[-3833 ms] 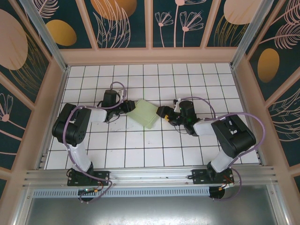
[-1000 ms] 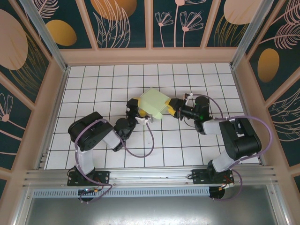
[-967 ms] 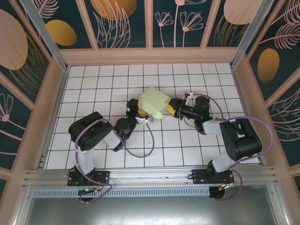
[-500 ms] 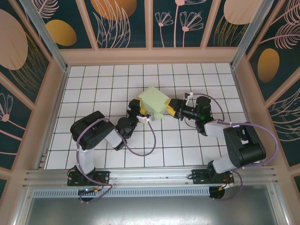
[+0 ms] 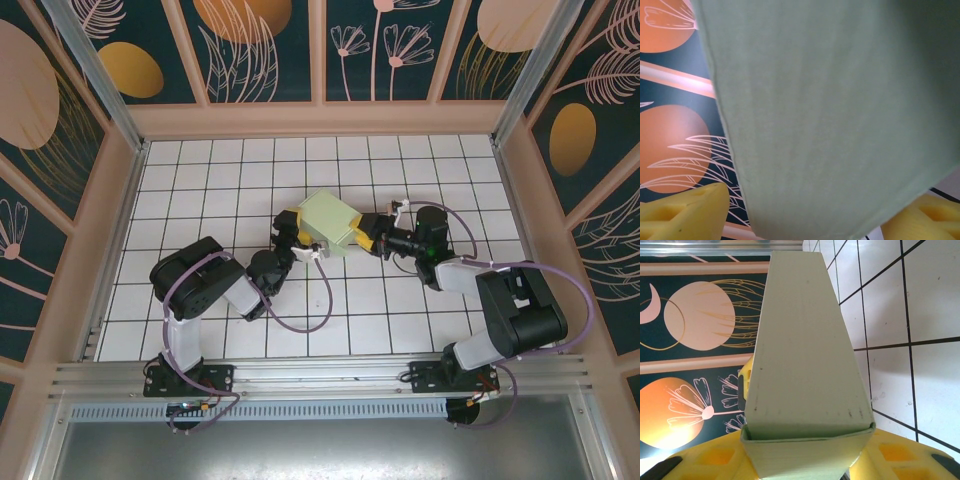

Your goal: Fold the paper box

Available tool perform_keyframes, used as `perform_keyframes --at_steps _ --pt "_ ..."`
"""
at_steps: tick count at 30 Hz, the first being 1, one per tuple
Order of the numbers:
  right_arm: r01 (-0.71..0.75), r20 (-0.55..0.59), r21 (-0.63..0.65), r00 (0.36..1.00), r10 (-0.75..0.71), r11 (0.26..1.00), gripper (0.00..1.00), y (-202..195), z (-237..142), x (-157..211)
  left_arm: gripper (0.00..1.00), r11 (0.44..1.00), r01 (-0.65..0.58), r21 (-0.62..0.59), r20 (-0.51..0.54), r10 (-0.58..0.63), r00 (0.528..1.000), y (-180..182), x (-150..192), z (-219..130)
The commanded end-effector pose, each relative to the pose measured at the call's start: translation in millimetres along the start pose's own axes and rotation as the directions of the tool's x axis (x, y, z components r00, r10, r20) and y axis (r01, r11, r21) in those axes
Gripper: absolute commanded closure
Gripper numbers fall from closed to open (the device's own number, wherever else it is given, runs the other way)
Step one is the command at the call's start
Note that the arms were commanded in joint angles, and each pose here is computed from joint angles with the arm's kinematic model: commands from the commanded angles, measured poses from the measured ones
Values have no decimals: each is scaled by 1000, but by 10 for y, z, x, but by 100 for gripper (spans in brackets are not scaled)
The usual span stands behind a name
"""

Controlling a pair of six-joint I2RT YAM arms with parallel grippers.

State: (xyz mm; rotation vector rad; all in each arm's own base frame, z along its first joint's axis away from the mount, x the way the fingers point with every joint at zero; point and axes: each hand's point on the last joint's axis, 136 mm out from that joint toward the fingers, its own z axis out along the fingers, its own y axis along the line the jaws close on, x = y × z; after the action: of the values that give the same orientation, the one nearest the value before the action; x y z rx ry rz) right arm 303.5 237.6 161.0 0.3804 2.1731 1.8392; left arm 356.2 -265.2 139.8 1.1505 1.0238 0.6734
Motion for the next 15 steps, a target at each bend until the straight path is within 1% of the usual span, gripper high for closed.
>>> perform_keyframes --at_steps 1,7,9,14,15 --pt "40 -60 -28 997 -42 999 55 89 10 139 26 982 93 -162 63 -83 995 445 -153 32" --pt "39 -67 -30 997 -41 999 56 104 20 147 33 984 92 -155 64 -83 995 407 -154 44" --pt "41 -65 -30 997 -42 999 56 104 20 145 33 985 87 -149 61 -79 995 388 -147 45" --pt "47 -55 -34 997 -49 998 56 133 29 97 9 990 70 -123 75 -61 995 329 -160 15" --pt "49 -56 -35 997 -50 998 56 140 34 92 6 991 66 -116 79 -57 995 312 -165 8"
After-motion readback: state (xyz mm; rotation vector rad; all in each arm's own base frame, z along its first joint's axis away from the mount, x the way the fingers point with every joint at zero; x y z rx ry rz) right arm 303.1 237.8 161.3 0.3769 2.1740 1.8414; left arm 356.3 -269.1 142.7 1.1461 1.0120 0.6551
